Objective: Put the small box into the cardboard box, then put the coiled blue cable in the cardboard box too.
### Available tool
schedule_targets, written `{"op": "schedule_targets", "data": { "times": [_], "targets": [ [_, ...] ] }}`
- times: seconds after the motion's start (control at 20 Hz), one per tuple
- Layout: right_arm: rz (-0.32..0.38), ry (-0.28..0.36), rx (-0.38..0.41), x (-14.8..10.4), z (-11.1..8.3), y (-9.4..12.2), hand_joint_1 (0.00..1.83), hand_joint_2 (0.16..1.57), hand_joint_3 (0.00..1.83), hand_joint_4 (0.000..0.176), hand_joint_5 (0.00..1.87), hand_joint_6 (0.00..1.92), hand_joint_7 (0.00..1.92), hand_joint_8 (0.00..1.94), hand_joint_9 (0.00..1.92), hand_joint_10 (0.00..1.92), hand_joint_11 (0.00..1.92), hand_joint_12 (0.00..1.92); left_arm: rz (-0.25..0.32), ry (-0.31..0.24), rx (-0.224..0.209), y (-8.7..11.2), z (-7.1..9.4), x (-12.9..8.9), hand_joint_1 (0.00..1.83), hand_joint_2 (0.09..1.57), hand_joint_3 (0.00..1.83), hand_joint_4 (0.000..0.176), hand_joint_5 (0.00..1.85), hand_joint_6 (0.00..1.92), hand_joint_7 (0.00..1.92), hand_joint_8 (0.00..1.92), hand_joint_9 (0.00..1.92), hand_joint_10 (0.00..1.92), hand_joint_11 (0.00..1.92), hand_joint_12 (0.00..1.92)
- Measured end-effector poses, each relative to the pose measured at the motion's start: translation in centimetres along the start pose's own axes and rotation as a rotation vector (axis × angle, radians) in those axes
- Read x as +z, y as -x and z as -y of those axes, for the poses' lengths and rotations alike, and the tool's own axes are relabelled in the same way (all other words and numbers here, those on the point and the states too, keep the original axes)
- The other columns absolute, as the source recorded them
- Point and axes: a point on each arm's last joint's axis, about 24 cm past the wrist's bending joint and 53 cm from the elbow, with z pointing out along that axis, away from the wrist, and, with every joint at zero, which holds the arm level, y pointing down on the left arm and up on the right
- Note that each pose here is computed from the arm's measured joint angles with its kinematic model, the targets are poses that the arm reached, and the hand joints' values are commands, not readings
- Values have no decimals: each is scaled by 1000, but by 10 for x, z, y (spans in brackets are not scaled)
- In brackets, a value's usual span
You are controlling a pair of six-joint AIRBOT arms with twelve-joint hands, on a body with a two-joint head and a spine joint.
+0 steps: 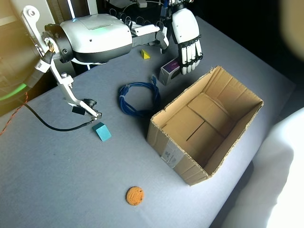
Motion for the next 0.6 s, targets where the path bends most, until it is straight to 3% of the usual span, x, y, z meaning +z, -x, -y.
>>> {"op": "schedule_targets", "data": {
  "times": [0.25,0.4,0.6],
  "targets": [
    [0,0,0,0,0,0,623,979,0,0,319,5,347,1,329,5,0,853,-19,-17,-2,-12,6,9,1189,976,6,0,294,4,299,0,269,0,0,714],
    [0,0,0,0,0,0,624,984,0,0,329,4,354,3,338,6,0,854,-19,-21,0,-16,8,15,1244,951,0,0,377,12,368,6,336,14,0,888],
    [0,0,0,0,0,0,612,991,1,0,329,4,368,6,350,8,0,908,-14,-25,2,-17,8,19,1159,999,13,0,320,0,322,0,301,0,0,816]
  ]
}}
